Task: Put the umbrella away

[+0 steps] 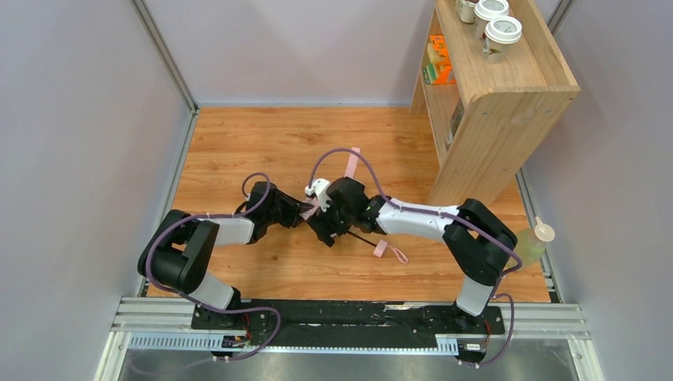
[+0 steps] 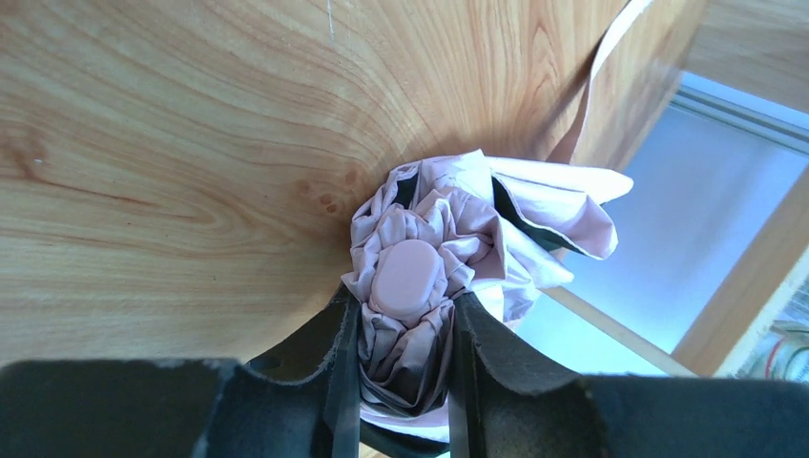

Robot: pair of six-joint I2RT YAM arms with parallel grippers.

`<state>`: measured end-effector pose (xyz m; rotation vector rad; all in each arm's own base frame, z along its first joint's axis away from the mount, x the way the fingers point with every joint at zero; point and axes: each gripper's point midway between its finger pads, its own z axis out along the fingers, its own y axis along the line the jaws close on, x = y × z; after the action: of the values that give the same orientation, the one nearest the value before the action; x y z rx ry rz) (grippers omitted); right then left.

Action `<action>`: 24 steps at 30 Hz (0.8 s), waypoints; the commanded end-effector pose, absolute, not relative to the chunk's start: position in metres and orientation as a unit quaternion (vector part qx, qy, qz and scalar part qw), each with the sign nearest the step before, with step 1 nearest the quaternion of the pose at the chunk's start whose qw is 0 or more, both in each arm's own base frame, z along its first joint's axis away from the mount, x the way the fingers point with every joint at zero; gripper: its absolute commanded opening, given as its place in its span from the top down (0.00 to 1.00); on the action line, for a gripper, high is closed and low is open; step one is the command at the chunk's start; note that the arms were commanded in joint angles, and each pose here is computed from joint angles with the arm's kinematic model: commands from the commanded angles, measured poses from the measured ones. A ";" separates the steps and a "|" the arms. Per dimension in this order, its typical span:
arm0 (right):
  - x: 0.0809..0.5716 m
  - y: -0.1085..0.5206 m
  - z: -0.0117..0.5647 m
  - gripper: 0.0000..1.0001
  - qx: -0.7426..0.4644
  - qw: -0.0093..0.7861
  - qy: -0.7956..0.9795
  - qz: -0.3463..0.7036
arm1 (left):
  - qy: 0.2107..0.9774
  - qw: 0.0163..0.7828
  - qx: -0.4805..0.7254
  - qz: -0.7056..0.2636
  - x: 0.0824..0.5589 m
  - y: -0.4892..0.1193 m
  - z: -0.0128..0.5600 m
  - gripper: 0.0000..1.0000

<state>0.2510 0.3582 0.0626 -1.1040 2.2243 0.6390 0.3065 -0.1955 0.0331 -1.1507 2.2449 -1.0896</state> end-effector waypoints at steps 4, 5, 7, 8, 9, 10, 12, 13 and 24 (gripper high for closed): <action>0.287 0.379 0.087 0.06 -0.446 0.452 0.769 0.068 | 0.870 0.103 -0.439 -0.200 0.244 -0.152 -0.031 1.00; 0.290 0.383 0.089 0.06 -0.447 0.461 0.765 0.054 | 0.871 0.101 -0.439 -0.198 0.243 -0.152 -0.031 1.00; 0.294 0.388 0.089 0.06 -0.455 0.469 0.756 0.037 | 0.875 0.091 -0.439 -0.185 0.239 -0.150 -0.031 1.00; 0.297 0.395 0.090 0.06 -0.459 0.479 0.747 0.040 | 0.875 0.088 -0.439 -0.184 0.240 -0.151 -0.030 1.00; 0.298 0.398 0.088 0.06 -0.465 0.478 0.744 0.042 | 0.875 0.086 -0.440 -0.184 0.239 -0.151 -0.029 1.00; 0.299 0.400 0.086 0.07 -0.469 0.477 0.742 0.037 | 0.874 0.085 -0.441 -0.184 0.239 -0.151 -0.028 1.00; 0.301 0.405 0.075 0.08 -0.475 0.471 0.743 0.032 | 0.875 0.080 -0.442 -0.182 0.239 -0.152 -0.028 1.00; 0.303 0.406 0.071 0.10 -0.471 0.470 0.746 0.029 | 0.876 0.078 -0.441 -0.181 0.240 -0.153 -0.027 1.00; 0.280 0.343 -0.028 0.70 -0.436 0.352 0.828 -0.027 | 0.872 0.077 -0.444 -0.191 0.240 -0.156 -0.016 1.00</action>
<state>0.2886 0.3968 0.0292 -1.1515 1.9452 0.0699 0.3006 -0.1893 0.0313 -1.2339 2.3956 -0.9181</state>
